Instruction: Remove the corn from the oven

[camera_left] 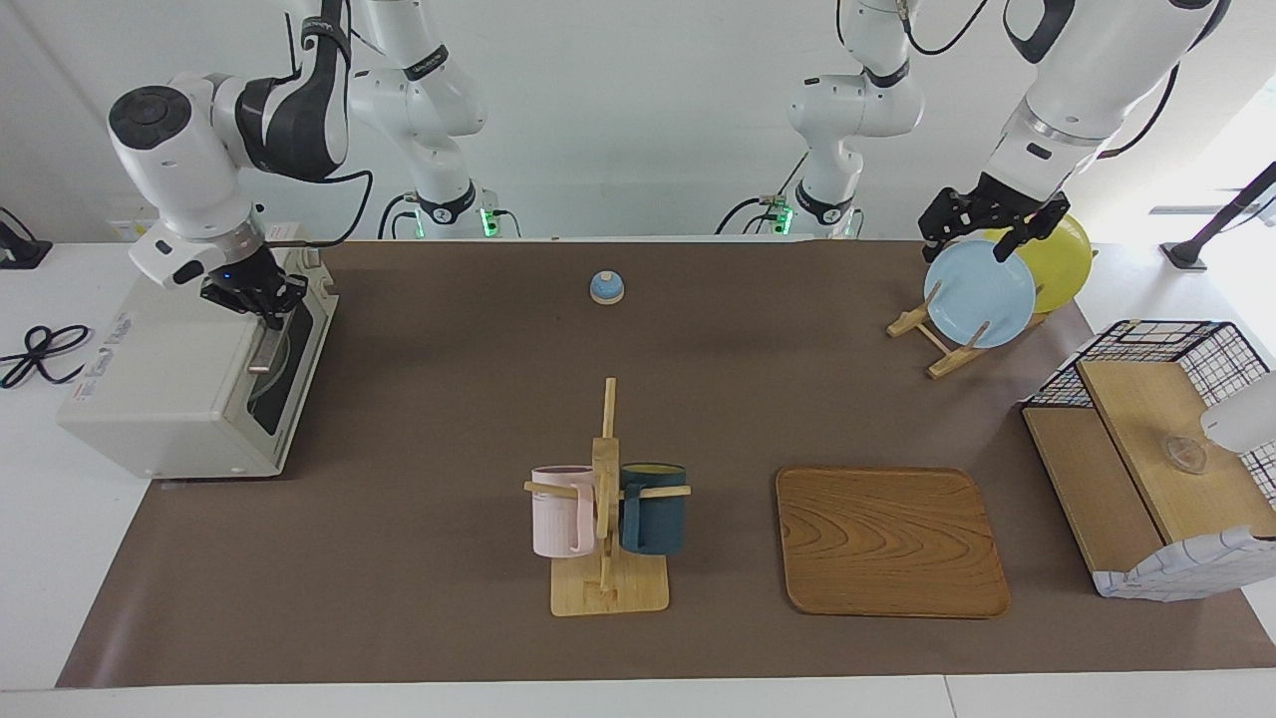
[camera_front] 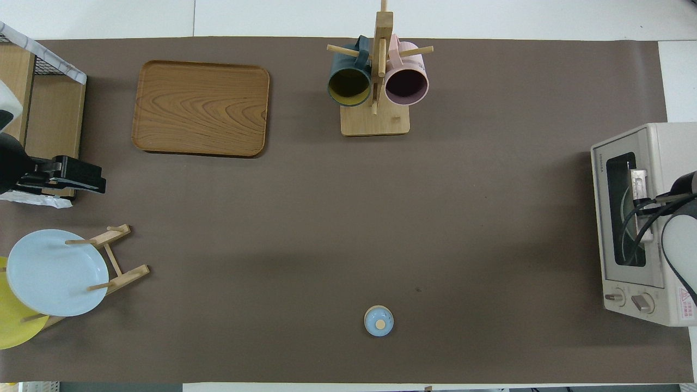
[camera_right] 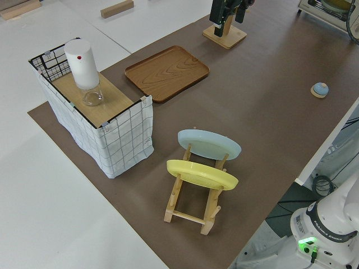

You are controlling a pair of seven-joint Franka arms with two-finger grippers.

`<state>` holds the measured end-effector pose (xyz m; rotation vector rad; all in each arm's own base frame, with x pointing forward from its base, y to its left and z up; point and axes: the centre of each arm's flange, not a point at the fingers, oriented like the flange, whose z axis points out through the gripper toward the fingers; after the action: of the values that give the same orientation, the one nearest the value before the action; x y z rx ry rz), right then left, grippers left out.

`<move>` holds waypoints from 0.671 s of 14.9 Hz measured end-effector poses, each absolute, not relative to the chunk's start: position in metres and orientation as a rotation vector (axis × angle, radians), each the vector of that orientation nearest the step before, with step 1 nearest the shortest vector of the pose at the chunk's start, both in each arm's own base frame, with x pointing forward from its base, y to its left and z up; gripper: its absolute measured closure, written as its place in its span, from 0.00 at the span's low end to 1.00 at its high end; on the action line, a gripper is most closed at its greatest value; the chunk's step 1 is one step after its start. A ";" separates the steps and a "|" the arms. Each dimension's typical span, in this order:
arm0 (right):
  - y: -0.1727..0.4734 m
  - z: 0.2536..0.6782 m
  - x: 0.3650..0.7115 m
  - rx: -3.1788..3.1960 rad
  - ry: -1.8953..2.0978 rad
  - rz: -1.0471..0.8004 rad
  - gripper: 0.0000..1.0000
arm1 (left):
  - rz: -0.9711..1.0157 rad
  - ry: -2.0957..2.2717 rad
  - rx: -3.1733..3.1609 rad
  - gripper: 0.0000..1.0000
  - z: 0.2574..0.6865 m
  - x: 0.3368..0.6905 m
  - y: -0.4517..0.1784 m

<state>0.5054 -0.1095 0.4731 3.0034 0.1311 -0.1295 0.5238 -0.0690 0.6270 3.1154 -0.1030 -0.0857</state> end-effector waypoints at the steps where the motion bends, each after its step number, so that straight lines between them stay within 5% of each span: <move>1: -0.109 0.473 0.505 3.004 0.131 -0.129 0.99 | -0.086 -0.103 3.115 0.00 0.627 0.524 -0.069; 10: -0.079 0.462 0.508 3.084 0.095 -0.137 0.99 | -0.086 -0.103 3.115 0.00 0.627 0.524 -0.069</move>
<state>0.5082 -0.0787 0.4618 3.0844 0.0945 -0.1369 0.5238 -0.0690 0.6270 3.1154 -0.1030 -0.0857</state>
